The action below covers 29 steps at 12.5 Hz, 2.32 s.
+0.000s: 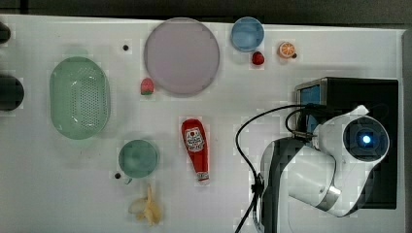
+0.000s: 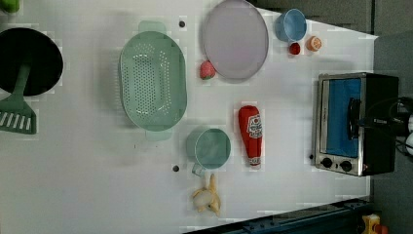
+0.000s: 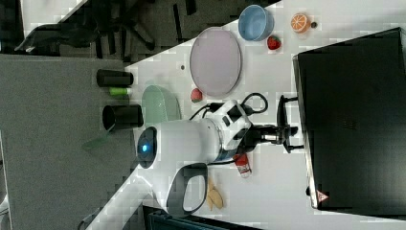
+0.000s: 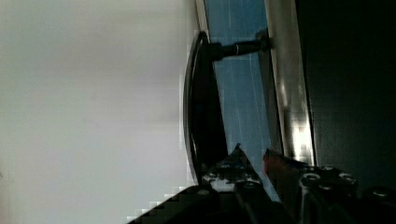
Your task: Flap open oven.
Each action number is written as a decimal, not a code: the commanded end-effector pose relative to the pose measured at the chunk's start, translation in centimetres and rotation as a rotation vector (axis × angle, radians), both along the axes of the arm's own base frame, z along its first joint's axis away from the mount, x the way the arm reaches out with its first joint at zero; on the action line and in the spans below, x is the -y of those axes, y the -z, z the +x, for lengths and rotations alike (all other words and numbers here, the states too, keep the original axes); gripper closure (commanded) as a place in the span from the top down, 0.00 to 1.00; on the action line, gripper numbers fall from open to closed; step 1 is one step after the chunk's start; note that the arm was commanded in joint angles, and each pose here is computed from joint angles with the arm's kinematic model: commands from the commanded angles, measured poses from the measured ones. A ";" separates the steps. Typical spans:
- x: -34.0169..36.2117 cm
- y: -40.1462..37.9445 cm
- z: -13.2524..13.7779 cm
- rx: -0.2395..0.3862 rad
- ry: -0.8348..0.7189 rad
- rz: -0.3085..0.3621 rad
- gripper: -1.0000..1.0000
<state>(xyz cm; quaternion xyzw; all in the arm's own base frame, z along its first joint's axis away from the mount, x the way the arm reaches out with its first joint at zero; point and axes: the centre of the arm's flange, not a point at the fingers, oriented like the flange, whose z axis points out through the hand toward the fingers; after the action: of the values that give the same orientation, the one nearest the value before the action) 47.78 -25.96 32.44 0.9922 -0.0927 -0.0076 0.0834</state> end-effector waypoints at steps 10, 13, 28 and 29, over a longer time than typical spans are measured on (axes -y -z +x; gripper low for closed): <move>-5.5 2.0 2.8 -0.075 -0.127 -0.169 0.18; -8.1 2.9 3.4 -0.106 -0.119 -0.232 0.18; -22.1 16.2 3.4 -0.249 -0.218 -0.522 0.18; -22.9 17.4 3.3 -0.253 -0.216 -0.530 0.18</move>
<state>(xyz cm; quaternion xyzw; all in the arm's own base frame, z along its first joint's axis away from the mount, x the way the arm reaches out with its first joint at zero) 51.04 -3.42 15.23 0.9331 0.0556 -0.1133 0.3366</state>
